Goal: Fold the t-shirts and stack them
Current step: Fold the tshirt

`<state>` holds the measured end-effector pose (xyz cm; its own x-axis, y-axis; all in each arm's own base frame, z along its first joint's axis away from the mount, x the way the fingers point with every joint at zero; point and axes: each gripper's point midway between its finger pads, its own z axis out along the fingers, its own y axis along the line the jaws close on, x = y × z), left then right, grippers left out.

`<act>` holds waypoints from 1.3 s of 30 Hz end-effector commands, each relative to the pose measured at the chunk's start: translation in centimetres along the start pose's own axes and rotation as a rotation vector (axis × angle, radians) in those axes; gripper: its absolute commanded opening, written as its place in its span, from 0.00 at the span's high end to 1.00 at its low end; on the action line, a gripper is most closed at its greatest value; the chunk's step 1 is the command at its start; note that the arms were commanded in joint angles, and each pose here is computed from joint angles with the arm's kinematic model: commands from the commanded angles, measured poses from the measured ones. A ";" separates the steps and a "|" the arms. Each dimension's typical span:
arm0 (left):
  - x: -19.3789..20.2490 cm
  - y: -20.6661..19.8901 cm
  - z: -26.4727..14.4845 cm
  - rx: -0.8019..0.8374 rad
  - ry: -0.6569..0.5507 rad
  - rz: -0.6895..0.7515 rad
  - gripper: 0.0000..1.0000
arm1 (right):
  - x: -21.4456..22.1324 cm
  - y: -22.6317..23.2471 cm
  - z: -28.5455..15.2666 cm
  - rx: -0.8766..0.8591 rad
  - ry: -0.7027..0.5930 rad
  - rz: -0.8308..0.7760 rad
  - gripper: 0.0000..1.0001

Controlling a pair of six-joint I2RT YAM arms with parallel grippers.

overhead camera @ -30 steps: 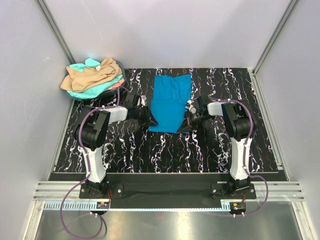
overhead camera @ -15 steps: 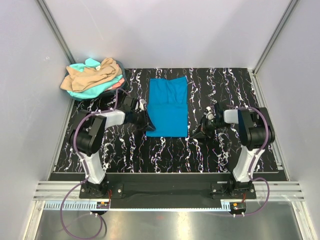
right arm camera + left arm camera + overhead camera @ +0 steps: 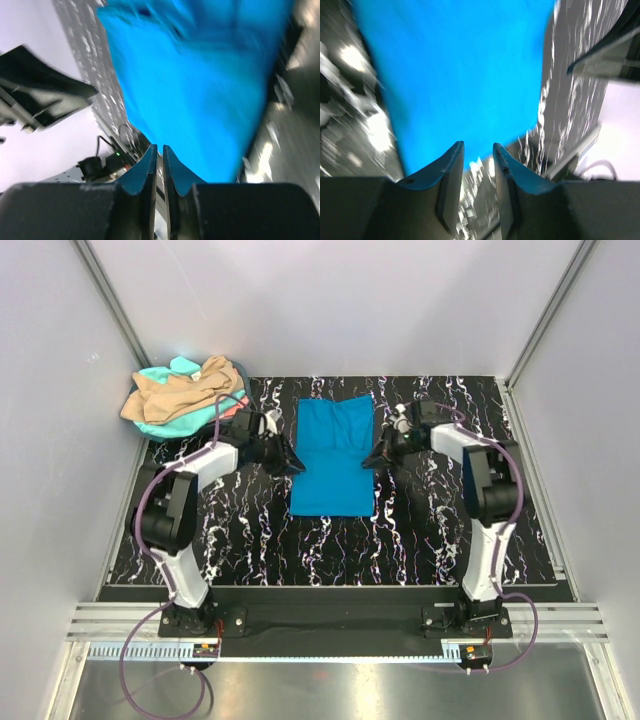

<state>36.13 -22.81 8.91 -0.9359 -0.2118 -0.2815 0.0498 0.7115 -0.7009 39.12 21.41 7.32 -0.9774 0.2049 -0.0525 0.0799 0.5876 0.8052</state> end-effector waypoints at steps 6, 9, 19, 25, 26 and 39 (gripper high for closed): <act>-5.9 1.7 4.3 0.136 -0.063 -0.013 0.76 | -4.4 1.8 4.9 -0.178 0.021 0.052 0.88; -6.3 2.7 5.0 0.115 -0.069 -0.047 0.76 | -5.2 0.9 5.8 -0.194 0.020 0.067 0.89; -6.6 5.1 5.2 -0.018 -0.043 -0.019 0.72 | -7.8 -2.2 4.8 -0.122 -0.036 0.115 0.86; -6.6 5.1 0.6 -0.194 -0.071 0.083 0.55 | -7.1 -3.3 -1.1 0.233 -0.068 -0.016 0.70; -6.6 5.0 -0.3 -0.222 -0.086 0.098 0.53 | -7.0 -2.7 -2.6 0.271 -0.084 -0.070 0.63; 5.0 4.7 -3.3 -0.355 -0.053 -0.028 0.42 | 5.2 -2.7 -3.6 0.144 -0.051 0.156 0.31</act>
<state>32.28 -18.72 8.26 -0.9233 -0.1650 -0.3469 0.0249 0.8754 -0.4828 33.69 16.88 7.27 -0.9544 0.2984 -0.0004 0.2215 0.7094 0.6691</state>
